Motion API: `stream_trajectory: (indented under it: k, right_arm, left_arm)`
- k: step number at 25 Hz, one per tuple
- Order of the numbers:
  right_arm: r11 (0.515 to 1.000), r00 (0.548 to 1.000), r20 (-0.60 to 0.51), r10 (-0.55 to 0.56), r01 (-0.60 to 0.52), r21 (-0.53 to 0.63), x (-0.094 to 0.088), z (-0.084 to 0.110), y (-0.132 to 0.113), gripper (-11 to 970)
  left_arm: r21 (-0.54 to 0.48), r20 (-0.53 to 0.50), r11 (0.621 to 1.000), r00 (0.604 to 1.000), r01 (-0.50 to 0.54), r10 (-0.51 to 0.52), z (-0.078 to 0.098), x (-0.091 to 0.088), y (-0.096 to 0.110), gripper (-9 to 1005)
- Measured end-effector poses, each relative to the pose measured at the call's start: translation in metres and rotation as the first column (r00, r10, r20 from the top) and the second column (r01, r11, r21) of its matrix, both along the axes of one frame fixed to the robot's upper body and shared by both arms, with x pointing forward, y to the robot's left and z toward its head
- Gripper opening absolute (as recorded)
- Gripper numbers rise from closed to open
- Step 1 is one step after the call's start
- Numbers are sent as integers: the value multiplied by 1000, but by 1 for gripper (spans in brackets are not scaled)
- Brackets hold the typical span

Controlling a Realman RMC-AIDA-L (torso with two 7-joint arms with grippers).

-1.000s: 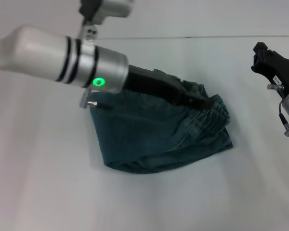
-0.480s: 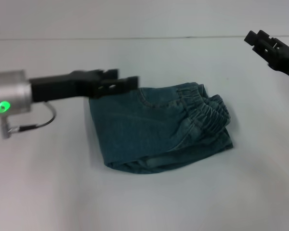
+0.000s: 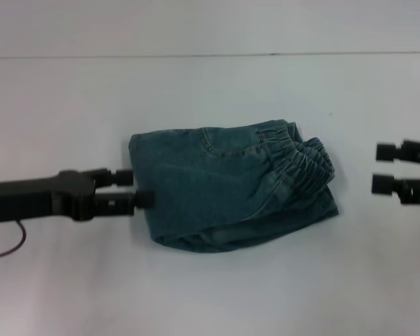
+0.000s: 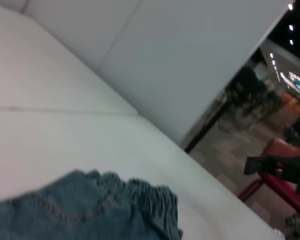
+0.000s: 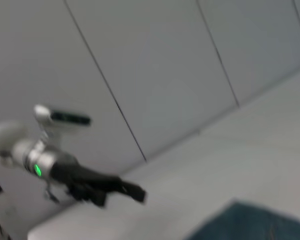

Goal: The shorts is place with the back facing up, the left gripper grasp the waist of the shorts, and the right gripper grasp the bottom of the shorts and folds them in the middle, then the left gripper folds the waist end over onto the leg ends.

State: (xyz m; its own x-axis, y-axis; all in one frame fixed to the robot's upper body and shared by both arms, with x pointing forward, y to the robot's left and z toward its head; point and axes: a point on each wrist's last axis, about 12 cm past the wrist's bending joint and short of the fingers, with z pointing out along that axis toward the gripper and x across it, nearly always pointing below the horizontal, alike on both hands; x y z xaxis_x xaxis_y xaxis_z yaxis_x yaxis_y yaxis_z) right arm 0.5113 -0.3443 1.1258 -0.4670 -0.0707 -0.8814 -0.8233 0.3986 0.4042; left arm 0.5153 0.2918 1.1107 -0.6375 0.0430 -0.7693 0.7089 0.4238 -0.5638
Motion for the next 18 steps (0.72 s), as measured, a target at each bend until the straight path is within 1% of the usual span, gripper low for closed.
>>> stream_trajectory:
  k: [4,5,9,18]
  right_arm:
    - [995,998,-22,-59,56,-87,-11,-18,-13,904]
    - [992,997,-29,-73,69,-103,-13,-23,-15,904]
    - [988,994,-43,-98,92,-124,-18,-30,-17,904]
    - [987,994,-46,-101,95,-127,-18,-32,-16,904]
  left_arm:
    - [31,-34,999,999,30,-29,-3,-5,3,947]
    - [37,-39,999,999,35,-34,-4,-5,3,947]
    - [46,-51,998,998,35,-32,-5,-6,5,947]
    - [42,-60,998,998,41,-38,-6,-6,2,947]
